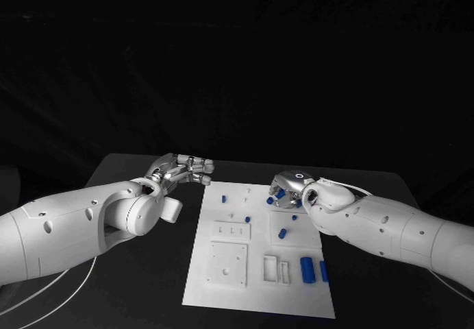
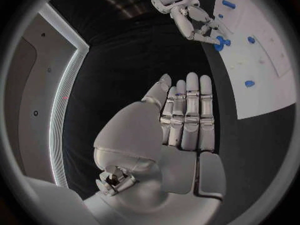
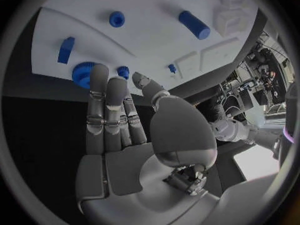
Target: Assemble the parts on the task board
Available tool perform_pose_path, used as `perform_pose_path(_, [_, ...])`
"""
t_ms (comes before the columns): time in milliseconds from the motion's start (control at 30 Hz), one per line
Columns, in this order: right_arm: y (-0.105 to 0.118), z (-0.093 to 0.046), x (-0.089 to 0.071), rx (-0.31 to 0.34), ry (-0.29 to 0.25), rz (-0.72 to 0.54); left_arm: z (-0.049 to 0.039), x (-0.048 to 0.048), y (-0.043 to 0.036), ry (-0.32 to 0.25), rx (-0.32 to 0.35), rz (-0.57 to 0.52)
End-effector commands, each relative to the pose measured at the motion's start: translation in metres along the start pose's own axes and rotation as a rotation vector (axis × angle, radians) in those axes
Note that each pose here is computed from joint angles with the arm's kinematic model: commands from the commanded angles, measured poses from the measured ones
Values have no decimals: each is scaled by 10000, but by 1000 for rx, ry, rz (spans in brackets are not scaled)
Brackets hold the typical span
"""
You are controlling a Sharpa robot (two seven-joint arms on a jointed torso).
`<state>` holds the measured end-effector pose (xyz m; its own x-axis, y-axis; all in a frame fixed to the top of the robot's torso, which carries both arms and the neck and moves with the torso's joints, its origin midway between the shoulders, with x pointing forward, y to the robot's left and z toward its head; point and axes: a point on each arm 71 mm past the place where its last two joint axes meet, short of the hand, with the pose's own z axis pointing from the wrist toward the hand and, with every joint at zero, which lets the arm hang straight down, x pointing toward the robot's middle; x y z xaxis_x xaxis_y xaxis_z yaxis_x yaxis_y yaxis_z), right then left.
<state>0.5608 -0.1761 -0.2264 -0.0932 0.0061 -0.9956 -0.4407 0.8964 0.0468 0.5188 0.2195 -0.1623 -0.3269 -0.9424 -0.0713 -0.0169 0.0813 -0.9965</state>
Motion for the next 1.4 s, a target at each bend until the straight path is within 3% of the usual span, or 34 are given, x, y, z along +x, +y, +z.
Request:
perform_pose_path(33, [-3,5,-1,17,-9,-33,-3,19,-26,7,18,2])
perform_pose_path(1167, [72,33,-13,33,-23,-52,-1,26,-29,7,19,2])
perform_pose_path(1400, [90,30,-46,35,-67,-55,3,23,-27,6,18,3])
